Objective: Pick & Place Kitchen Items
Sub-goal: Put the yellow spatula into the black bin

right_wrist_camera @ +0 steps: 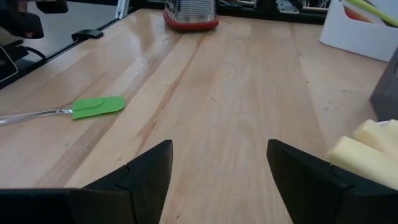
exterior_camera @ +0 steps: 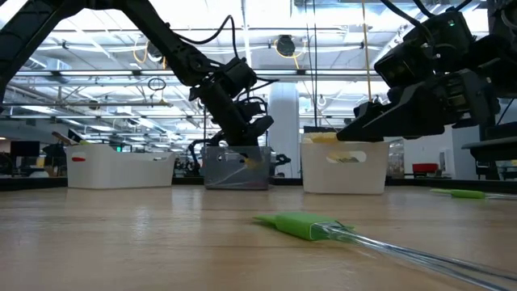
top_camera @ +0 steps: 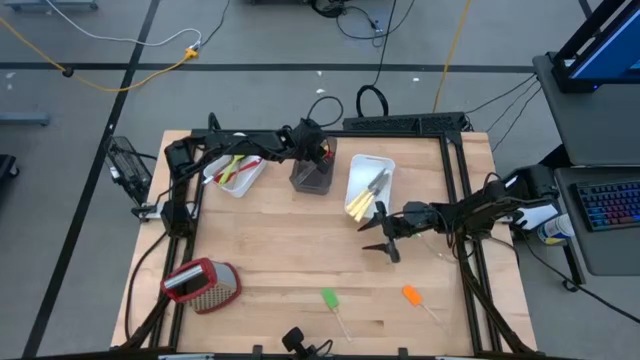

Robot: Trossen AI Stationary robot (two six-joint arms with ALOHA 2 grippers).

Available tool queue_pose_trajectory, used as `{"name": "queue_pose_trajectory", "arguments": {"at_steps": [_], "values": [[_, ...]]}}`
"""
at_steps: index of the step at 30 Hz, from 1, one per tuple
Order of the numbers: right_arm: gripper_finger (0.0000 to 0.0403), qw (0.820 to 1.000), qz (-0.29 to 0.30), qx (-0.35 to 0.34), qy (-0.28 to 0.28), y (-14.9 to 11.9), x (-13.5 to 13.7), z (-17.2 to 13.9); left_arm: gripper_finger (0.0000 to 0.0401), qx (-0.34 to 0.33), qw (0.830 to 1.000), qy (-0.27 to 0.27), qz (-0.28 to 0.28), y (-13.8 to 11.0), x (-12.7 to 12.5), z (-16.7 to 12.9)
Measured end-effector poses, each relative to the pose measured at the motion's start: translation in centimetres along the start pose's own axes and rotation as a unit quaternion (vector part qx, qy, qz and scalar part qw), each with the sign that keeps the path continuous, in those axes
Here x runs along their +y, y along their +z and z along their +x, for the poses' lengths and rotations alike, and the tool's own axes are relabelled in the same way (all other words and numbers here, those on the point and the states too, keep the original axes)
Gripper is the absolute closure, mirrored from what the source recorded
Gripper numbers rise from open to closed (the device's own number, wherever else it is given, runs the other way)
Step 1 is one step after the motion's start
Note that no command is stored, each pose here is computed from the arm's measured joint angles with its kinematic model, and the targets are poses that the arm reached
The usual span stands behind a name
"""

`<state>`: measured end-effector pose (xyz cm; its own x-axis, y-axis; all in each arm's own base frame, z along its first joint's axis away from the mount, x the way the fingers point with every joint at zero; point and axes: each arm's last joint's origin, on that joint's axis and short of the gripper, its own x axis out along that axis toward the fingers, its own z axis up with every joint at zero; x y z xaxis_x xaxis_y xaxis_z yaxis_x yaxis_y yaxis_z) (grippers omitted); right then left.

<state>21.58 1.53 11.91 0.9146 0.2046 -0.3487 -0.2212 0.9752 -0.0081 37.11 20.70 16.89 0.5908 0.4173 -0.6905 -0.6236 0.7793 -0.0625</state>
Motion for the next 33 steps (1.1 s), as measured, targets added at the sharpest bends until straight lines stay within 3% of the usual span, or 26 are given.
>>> {"name": "queue_pose_trajectory", "arguments": {"at_steps": [33], "values": [[0.0149,1.0,-0.017,-0.002,-0.005,0.05,-0.04,0.0,0.0352,-0.001,1.0,0.0,0.027,0.01,0.03,0.01]]}}
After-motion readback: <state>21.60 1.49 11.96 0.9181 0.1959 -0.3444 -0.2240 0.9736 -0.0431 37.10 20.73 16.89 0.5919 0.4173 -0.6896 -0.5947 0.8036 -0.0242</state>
